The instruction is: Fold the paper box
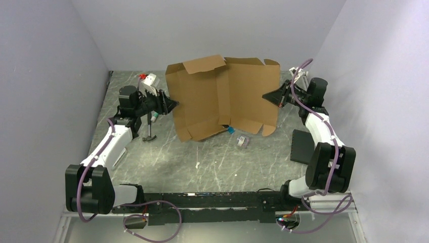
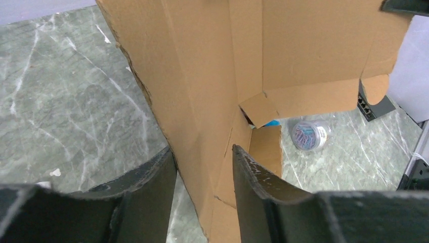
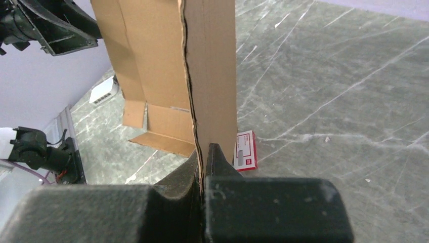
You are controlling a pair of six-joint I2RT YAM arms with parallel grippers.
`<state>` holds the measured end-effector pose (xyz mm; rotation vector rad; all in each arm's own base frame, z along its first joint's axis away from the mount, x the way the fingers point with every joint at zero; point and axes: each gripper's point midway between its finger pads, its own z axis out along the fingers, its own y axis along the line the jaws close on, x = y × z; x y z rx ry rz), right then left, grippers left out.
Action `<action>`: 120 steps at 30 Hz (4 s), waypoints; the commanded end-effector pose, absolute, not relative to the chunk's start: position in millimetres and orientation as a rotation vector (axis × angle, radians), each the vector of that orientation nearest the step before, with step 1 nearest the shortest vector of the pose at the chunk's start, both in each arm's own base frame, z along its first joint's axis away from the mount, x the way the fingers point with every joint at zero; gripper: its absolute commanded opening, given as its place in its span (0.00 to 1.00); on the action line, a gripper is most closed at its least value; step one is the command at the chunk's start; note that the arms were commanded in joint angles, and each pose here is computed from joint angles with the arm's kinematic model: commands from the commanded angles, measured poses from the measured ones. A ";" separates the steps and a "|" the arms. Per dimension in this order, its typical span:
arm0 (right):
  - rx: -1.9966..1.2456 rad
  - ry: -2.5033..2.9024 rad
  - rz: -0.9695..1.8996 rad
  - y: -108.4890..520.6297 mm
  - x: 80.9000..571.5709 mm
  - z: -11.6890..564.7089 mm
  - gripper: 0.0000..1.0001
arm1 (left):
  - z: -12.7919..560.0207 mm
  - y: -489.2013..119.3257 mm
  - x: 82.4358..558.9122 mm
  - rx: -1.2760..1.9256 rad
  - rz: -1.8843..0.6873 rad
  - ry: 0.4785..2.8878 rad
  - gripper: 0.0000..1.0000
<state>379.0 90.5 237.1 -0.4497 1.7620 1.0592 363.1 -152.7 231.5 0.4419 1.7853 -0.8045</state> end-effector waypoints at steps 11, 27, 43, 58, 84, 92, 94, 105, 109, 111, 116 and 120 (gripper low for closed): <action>-0.583 1.565 0.892 87.2 361.4 317.2 0.00 | 325.1 -117.8 333.4 0.438 -0.522 1.437 0.92; -0.816 1.455 0.649 81.0 365.9 316.8 0.00 | 312.7 -114.2 340.4 0.478 -0.467 1.470 0.91; -0.940 1.405 0.579 89.7 341.0 338.7 0.00 | 318.2 -118.5 338.9 0.585 -0.434 1.441 0.90; -0.917 1.393 0.729 113.0 333.1 347.6 0.00 | 355.1 -163.3 364.8 1.011 0.019 1.116 0.96; -0.934 1.408 0.803 124.5 333.2 339.0 0.00 | 344.6 -195.7 506.4 0.921 0.444 1.087 0.80; -0.921 1.422 0.793 123.1 335.7 339.2 0.00 | 353.0 -191.4 496.5 0.907 0.429 1.095 0.30; -0.917 1.426 0.793 122.8 336.0 339.7 0.00 | 361.4 -187.5 486.7 0.904 0.425 1.093 0.18; -0.918 1.423 0.836 126.7 324.0 361.0 0.00 | 395.2 -174.3 415.3 0.950 0.267 1.160 0.00; -0.916 1.422 0.928 132.7 310.9 373.0 0.00 | 407.7 -169.0 385.8 0.953 0.181 1.210 0.00; -0.921 1.420 0.960 135.1 303.1 381.8 0.00 | 417.5 -169.4 365.4 0.963 0.105 1.240 0.00; -0.949 1.391 1.005 140.9 273.9 407.0 0.00 | 435.9 -161.0 320.0 0.930 -0.039 1.333 0.00; -0.952 1.397 1.067 144.4 256.8 412.6 0.00 | 450.4 -151.1 283.6 0.872 -0.138 1.397 0.00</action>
